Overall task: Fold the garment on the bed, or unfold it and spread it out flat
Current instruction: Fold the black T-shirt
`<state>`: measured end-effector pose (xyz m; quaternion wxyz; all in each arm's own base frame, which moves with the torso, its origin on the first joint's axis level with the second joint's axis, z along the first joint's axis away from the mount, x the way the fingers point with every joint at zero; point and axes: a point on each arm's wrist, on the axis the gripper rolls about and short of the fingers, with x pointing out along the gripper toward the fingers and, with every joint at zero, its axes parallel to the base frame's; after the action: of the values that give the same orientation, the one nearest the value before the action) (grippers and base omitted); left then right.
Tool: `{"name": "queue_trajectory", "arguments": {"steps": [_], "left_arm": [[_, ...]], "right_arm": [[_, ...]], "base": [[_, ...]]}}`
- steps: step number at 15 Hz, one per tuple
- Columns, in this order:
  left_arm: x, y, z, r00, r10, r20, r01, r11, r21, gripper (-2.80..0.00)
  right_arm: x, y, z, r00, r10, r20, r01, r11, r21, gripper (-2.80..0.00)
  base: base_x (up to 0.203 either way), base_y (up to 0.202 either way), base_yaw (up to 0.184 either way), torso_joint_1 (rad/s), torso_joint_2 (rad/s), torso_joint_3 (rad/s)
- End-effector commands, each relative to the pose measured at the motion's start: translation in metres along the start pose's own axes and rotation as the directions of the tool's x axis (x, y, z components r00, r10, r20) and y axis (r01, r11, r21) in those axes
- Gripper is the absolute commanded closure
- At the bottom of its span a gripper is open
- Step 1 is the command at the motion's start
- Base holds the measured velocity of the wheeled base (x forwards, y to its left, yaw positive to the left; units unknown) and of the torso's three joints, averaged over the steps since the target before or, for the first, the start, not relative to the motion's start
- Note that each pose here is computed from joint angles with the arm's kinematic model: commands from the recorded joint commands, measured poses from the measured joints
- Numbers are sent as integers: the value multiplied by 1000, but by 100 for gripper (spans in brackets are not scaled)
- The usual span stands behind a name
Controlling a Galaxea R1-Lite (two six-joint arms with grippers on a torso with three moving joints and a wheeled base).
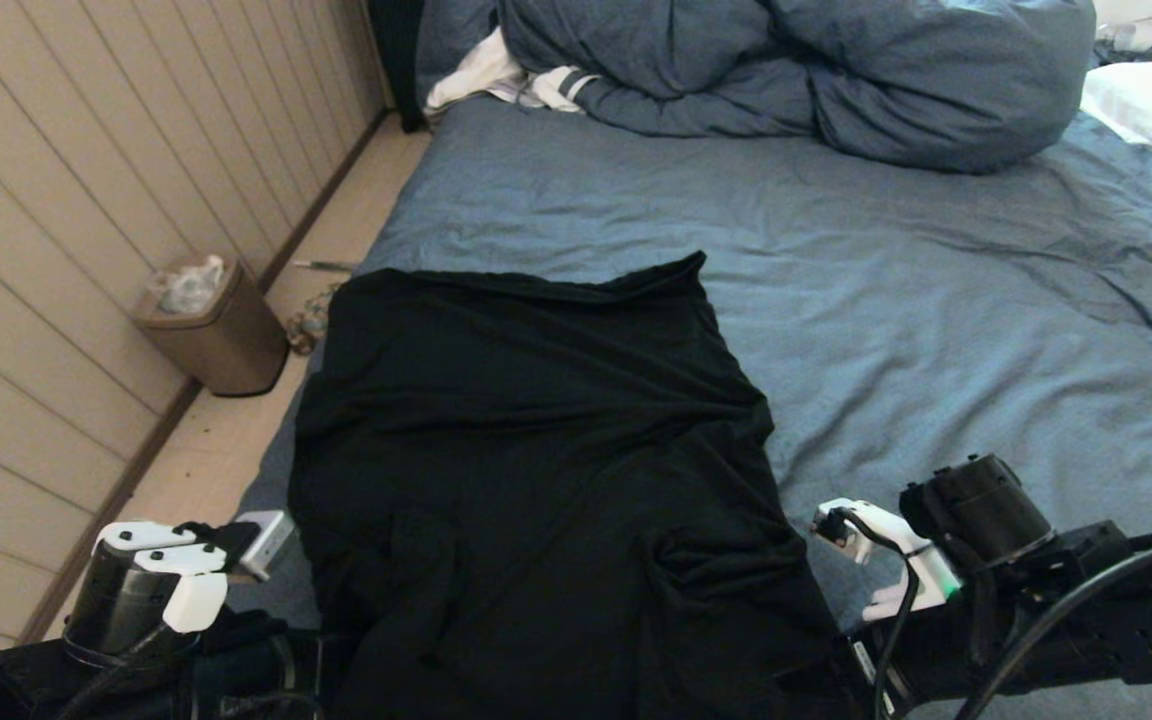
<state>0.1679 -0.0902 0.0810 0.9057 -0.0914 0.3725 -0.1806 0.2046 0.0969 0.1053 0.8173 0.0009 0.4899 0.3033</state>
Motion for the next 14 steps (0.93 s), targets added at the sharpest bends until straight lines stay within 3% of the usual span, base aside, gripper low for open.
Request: {"name": "queue_trajectory", "arguments": {"steps": [1,6,10,14], "left_arm": [[-3,0,1,1000,-5,13,5,1000,-1,0],[-34,-7,4,999,-35,32,34,999,10,0],[-58,-15,7,996,-77,-32,78,997,22,0],[-57,-17,-7,989,-83,-121,89,995,45,0]], "right_arm": [[0,0,-1,1000,9,-3,-9,1000,4,0],[-12,5,-10,998,65,19,-65,997,28,0],[-27,7,-18,997,60,57,-62,998,22,0],[-33,8,-37,999,51,16,-52,998,40,0]], "base": [[0,0,0,0,0,0],[0,0,0,0,0,0],[0,0,0,0,0,0],[0,0,0,0,0,0]]}}
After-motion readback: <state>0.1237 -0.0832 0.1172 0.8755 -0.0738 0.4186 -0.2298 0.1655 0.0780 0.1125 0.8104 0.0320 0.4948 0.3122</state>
